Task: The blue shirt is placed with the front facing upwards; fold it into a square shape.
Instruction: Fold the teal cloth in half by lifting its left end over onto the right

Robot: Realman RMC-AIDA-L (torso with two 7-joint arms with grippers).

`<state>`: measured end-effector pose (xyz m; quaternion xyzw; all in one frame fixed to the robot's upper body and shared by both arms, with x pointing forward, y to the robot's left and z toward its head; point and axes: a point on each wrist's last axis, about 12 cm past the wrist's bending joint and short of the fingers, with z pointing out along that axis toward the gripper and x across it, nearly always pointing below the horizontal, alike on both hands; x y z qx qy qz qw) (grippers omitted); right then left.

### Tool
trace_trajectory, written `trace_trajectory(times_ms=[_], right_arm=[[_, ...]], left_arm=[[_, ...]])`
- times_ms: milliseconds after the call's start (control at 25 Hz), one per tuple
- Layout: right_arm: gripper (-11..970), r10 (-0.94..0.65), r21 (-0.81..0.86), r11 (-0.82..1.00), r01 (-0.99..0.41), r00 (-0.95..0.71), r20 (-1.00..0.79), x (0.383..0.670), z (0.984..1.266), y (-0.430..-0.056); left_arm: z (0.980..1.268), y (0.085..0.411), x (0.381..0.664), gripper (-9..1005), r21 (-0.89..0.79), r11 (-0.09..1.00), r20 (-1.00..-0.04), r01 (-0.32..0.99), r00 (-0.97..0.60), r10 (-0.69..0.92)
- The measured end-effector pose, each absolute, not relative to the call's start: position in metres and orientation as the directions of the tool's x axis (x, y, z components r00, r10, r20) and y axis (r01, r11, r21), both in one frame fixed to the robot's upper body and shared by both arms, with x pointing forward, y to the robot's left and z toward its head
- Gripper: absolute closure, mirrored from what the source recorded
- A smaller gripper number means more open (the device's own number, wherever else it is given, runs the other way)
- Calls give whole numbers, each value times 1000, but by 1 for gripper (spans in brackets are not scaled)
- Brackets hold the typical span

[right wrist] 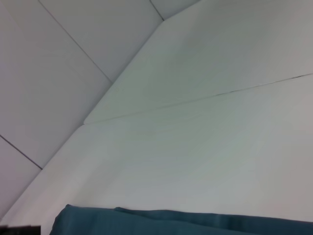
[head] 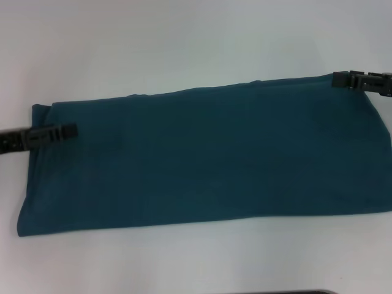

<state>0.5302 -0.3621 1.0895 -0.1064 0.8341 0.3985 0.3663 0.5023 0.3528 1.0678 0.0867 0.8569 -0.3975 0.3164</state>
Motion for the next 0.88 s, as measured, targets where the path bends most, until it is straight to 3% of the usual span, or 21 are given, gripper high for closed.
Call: trace_trajectory(times_ms=[320, 880], right_arm=[[36, 116, 589, 659, -469, -710, -695, 529, 1089, -362], [37, 121, 588, 654, -476, -702, -702, 532, 1090, -360]], left_arm=[[1056, 354, 491, 121, -626, 686, -577, 372, -812, -86], [1055, 351, 498, 120, -596, 706, -576, 381, -816, -45]])
